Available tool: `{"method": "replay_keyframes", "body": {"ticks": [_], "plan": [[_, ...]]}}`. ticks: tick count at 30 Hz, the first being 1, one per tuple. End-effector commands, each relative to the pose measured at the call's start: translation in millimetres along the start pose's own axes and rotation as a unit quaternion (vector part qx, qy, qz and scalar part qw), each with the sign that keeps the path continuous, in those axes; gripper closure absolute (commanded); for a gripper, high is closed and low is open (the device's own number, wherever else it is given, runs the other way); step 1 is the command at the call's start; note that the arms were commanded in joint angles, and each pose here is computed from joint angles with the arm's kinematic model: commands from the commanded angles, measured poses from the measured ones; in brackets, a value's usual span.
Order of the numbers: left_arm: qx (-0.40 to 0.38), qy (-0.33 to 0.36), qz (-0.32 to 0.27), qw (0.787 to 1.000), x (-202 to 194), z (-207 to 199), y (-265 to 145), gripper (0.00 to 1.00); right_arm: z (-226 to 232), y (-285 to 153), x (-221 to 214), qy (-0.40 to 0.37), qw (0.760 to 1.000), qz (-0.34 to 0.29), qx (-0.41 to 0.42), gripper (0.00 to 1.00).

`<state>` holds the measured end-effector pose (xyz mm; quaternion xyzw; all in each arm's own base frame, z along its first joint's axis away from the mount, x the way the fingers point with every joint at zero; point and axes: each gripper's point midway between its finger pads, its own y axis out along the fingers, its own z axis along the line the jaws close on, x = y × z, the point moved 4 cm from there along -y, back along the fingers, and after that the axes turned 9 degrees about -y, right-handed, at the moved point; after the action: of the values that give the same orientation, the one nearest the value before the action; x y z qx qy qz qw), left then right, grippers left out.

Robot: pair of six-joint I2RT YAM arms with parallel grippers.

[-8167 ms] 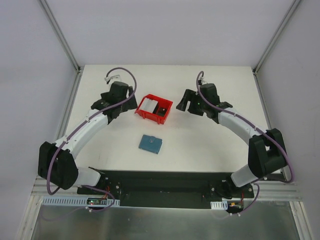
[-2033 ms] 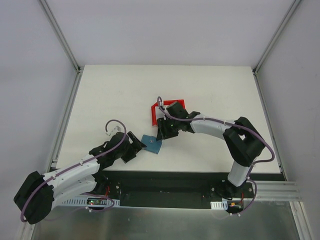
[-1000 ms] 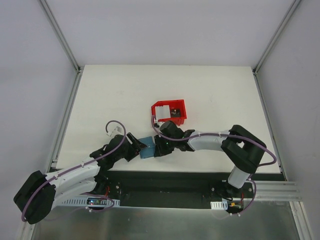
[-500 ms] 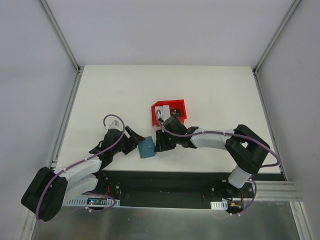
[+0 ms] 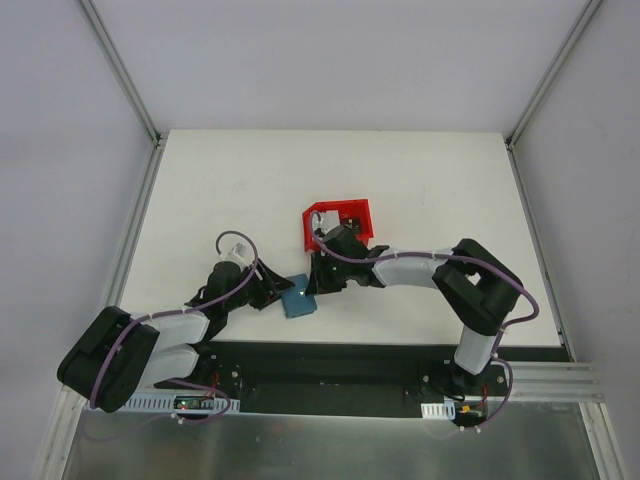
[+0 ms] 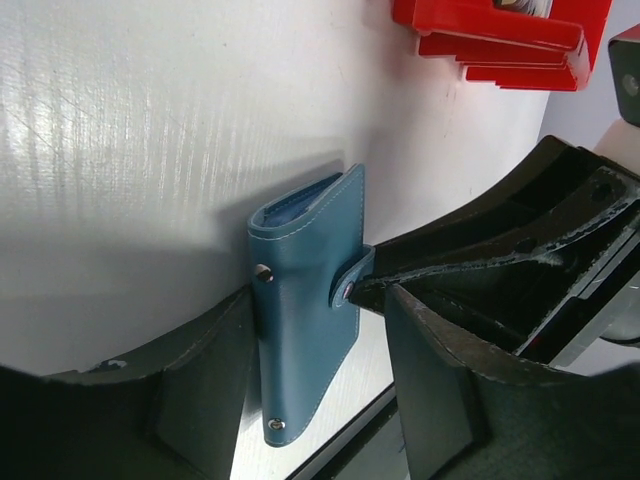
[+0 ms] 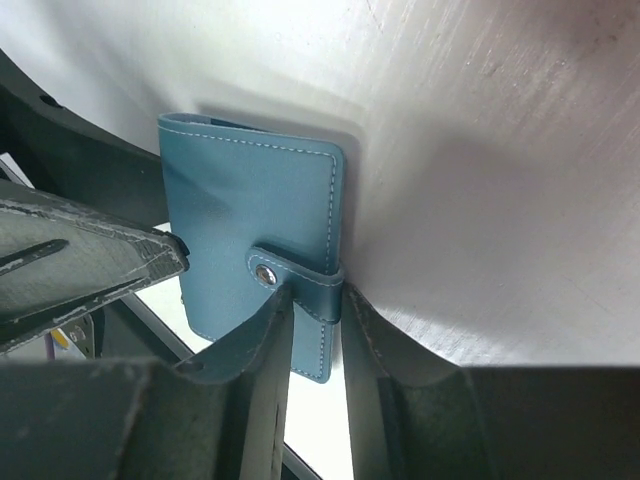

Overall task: Put the credit cards into the card holder
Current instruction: Open the card holder at the center of the board.

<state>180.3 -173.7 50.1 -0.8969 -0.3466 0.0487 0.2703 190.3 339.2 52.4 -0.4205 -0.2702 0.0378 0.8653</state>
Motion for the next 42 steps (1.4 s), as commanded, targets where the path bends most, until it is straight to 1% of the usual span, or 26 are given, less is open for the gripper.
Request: {"method": "replay_keyframes", "body": {"ticks": [1,6,10,12,13,17,20,21,23,26,28,30,34,42], "plan": [[0.044,-0.006,0.038,0.998,-17.4,31.2,-6.9,0.50,-11.0,8.6,-23.9,0.021,0.999,0.032,-0.013,0.73],[0.034,0.010,0.037,0.999,-14.7,24.9,-5.9,0.60,-15.1,9.4,-33.6,0.036,0.999,0.035,-0.012,0.74],[0.062,0.012,0.027,0.998,-10.6,28.2,-5.5,0.81,-14.0,5.4,-31.1,0.030,0.999,0.028,-0.010,0.74],[0.084,0.016,0.025,0.996,-8.4,30.0,-5.9,0.84,-12.0,2.7,-28.6,0.024,0.999,0.022,-0.007,0.74],[0.094,0.020,0.019,0.995,-5.6,29.7,-5.6,0.88,-11.3,1.1,-28.6,0.022,1.000,0.021,-0.005,0.74],[0.120,0.070,0.024,0.990,1.6,24.8,-6.4,1.00,-0.4,-9.1,-25.5,0.000,1.000,0.007,0.020,0.73],[0.088,0.141,0.066,0.984,2.4,3.0,-1.4,1.00,4.9,-25.5,-24.0,-0.022,0.999,-0.013,0.024,0.68],[0.072,0.165,0.090,0.979,0.0,-4.2,0.5,1.00,5.5,-32.5,-22.6,-0.028,0.999,-0.024,0.024,0.67],[0.044,0.204,0.136,0.969,-4.9,-14.8,4.6,1.00,3.8,-45.4,-21.6,-0.048,0.998,-0.044,0.018,0.71],[0.009,0.245,0.208,0.947,-15.9,-24.5,10.8,1.00,6.4,-61.2,-15.8,-0.084,0.994,-0.063,0.039,0.71],[-0.011,0.266,0.255,0.929,-26.6,-29.0,14.0,1.00,11.9,-67.2,-13.1,-0.114,0.989,-0.063,0.065,0.68],[-0.022,0.288,0.286,0.914,-35.1,-32.0,18.3,1.00,17.4,-68.2,-10.6,-0.135,0.985,-0.060,0.087,0.65],[-0.035,0.302,0.320,0.897,-44.4,-33.9,27.3,1.00,16.4,-57.8,-14.8,-0.144,0.984,-0.031,0.096,0.62],[-0.031,0.308,0.323,0.894,-44.5,-29.6,29.6,1.00,1.0,-46.7,-35.4,-0.134,0.987,0.005,0.085,0.60]]}}
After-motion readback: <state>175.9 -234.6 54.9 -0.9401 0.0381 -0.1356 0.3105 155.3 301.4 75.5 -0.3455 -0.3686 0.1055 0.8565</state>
